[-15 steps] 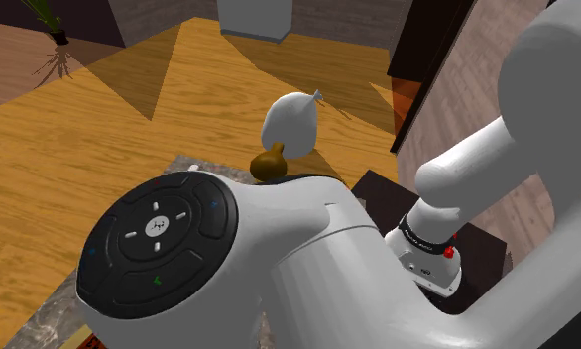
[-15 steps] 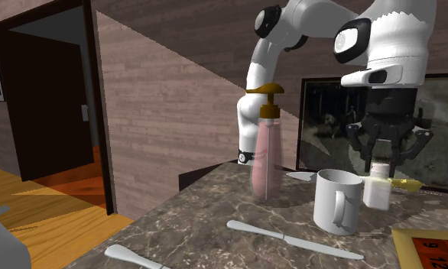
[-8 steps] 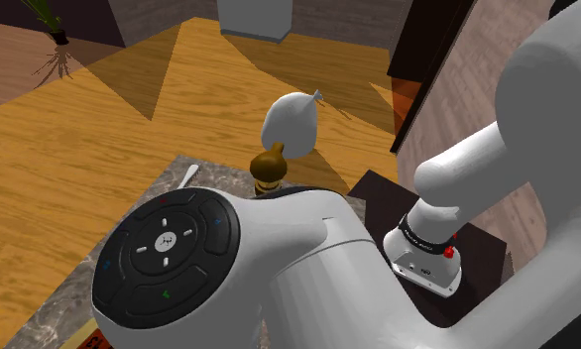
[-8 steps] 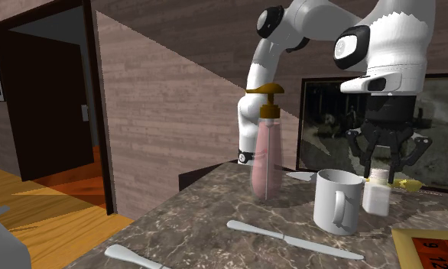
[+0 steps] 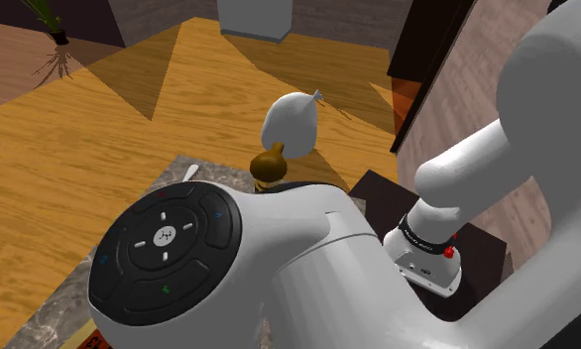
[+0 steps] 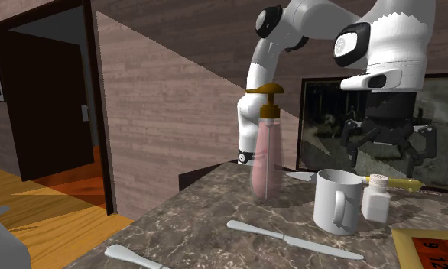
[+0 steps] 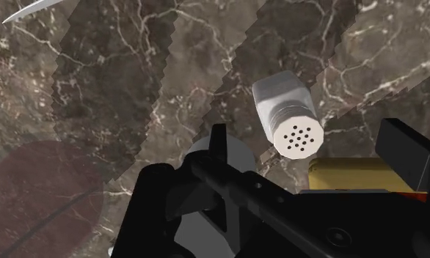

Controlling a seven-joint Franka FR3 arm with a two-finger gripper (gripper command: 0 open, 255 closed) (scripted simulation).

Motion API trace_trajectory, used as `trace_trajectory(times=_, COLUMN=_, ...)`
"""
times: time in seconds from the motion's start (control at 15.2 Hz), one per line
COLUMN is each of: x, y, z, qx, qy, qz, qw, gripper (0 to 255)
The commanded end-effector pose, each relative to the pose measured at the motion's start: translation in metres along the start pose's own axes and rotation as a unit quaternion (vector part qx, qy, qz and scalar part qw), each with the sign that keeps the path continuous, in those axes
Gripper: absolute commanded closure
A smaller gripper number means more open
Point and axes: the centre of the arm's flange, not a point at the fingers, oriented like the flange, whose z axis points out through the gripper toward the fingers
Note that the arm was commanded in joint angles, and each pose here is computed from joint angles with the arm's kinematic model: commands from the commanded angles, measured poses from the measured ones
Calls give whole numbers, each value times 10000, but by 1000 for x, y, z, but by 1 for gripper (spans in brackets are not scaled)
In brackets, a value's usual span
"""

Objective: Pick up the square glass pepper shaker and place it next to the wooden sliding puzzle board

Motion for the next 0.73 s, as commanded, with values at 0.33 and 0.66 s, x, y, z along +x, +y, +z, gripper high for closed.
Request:
trace_trajectory(times=0.33, x=1, y=0, z=-44, qx=-3, qy=3, qz=0, qw=10000, gripper=0)
trace_trajectory(times=0.66, x=1, y=0, z=-44, qx=-3, qy=3, qz=0, qw=10000, gripper=0)
